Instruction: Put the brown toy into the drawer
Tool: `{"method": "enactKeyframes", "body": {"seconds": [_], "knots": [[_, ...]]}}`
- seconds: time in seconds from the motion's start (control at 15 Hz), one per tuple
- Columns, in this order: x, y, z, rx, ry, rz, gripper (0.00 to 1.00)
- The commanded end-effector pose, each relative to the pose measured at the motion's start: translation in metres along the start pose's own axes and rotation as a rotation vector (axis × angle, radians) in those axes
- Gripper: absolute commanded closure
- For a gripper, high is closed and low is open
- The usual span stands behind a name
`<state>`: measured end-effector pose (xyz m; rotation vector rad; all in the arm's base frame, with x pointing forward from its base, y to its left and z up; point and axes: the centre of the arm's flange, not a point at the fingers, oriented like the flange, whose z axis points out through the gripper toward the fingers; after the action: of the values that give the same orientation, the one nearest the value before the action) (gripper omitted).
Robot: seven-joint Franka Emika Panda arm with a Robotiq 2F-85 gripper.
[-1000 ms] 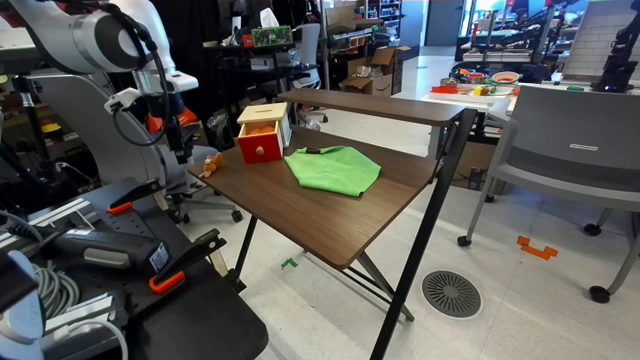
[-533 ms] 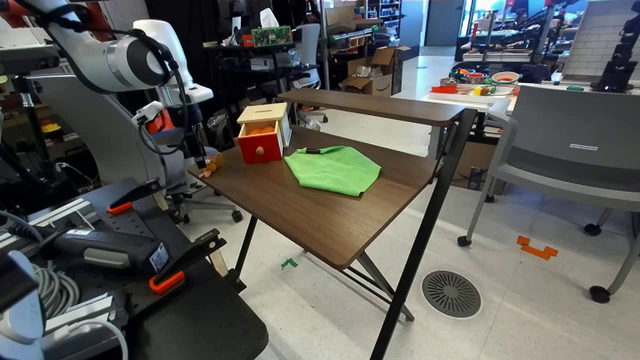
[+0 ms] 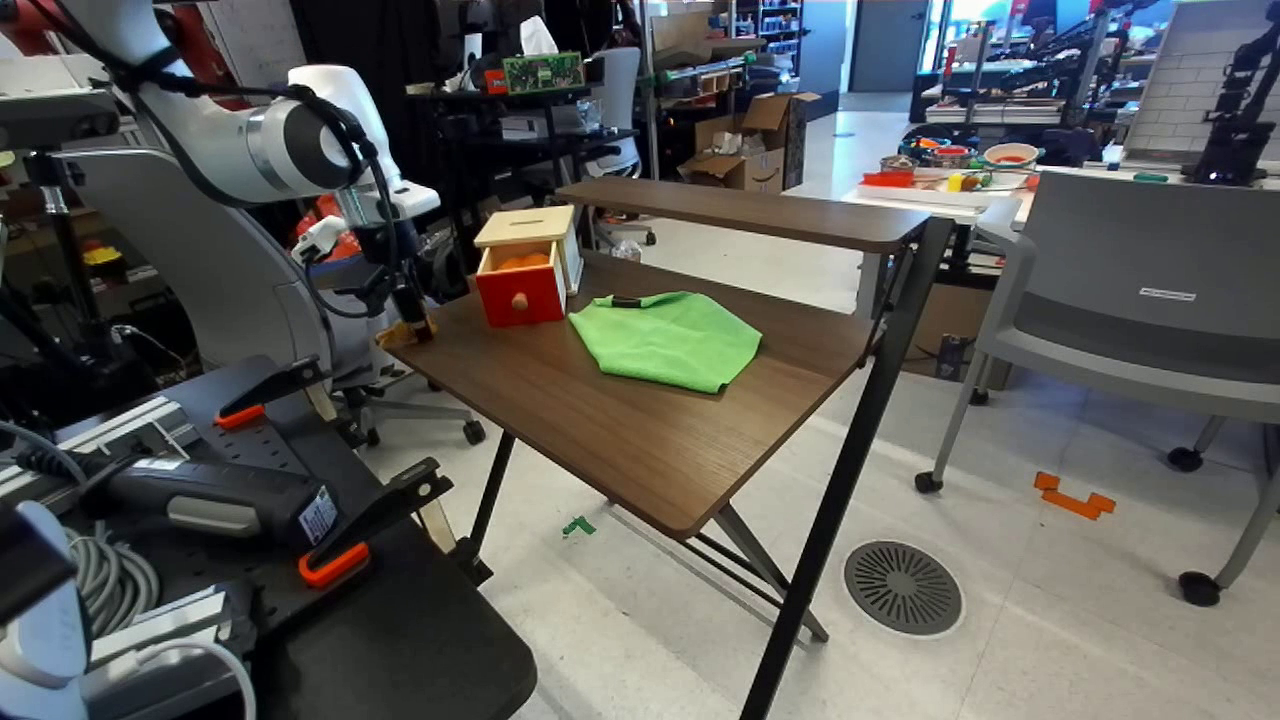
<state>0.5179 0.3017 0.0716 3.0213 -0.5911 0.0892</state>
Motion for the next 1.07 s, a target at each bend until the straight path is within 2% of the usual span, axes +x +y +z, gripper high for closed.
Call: {"method": "enactKeyframes", "body": {"seconds": [0.0, 0.2, 0.4, 0.53, 1.0], "knots": [[0.007, -0.006, 0.012, -0.018, 0.0, 0.008, 0.77], [0.007, -0.003, 0.002, -0.004, -0.006, 0.009, 0.99], [0.01, 0.004, -0.02, 0.019, -0.014, 0.021, 0.96], [0.02, 0.008, -0.041, 0.044, -0.021, 0.042, 0.97], [0.096, 0.021, -0.119, 0.141, -0.038, 0.152, 0.96]]}}
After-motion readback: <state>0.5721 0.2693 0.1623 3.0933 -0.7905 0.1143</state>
